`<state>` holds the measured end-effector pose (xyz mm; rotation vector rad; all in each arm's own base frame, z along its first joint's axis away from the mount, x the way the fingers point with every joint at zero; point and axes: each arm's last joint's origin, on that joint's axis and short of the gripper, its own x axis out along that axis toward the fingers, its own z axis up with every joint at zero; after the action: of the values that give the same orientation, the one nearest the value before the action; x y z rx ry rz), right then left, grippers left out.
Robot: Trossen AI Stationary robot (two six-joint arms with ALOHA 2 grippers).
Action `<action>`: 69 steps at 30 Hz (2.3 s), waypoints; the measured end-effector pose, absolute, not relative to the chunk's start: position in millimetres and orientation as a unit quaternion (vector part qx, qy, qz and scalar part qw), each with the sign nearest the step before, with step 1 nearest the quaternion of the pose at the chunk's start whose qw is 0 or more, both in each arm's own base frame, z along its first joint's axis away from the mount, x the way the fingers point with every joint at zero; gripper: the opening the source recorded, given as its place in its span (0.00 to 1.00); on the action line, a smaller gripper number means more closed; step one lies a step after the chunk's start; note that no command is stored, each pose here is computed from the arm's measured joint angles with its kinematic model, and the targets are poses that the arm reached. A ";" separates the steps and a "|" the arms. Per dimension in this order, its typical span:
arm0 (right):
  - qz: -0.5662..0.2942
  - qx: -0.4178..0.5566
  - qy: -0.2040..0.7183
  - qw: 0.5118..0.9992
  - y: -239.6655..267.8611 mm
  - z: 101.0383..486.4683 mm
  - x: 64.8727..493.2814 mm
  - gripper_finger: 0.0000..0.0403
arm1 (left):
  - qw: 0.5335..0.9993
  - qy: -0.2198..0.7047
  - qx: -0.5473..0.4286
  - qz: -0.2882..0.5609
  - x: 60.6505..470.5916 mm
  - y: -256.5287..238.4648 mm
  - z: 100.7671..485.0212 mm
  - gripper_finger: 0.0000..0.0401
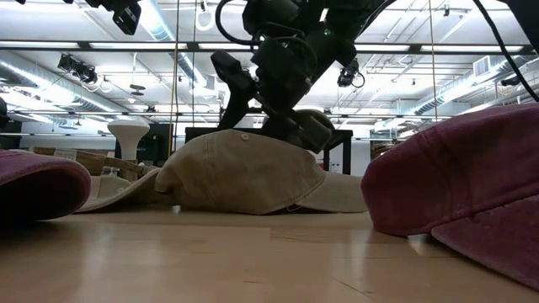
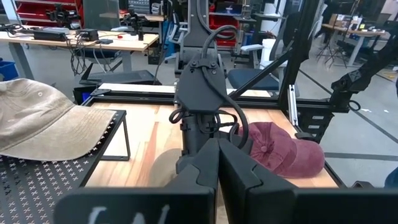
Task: Pick & Place hat
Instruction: Stack the right brown cap on the brown cap on the shelf
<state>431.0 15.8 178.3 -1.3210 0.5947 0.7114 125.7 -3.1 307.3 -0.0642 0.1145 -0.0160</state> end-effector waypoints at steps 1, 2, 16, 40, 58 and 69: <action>0.321 -0.589 0.267 0.691 15.8 178.0 430.5 0.39 | 0.998 0.057 -0.032 -0.008 125.6 -3.0 307.4 0.04; 0.325 -0.587 0.267 0.691 15.9 177.6 430.0 0.36 | 0.998 0.057 -0.032 -0.008 125.6 -3.0 307.3 0.04; 0.328 -0.574 0.276 0.697 15.8 176.4 428.8 0.02 | 0.998 0.057 -0.032 -0.008 125.6 -3.0 307.4 0.04; 0.286 -0.542 0.292 0.734 13.1 262.0 383.2 0.02 | 0.998 0.057 -0.032 -0.008 125.7 -3.0 307.4 0.04; 0.135 -0.502 0.306 0.797 4.2 362.1 319.0 0.02 | 0.998 0.057 -0.032 -0.008 125.6 -3.0 307.4 0.04; 0.000 -0.469 0.305 0.829 -2.4 434.7 301.3 0.02 | 0.998 0.057 -0.032 -0.008 125.7 -3.0 307.4 0.04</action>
<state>301.3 -2.4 434.7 -0.9943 0.6463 0.0007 125.7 -3.0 307.4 -0.0645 0.1136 -0.0159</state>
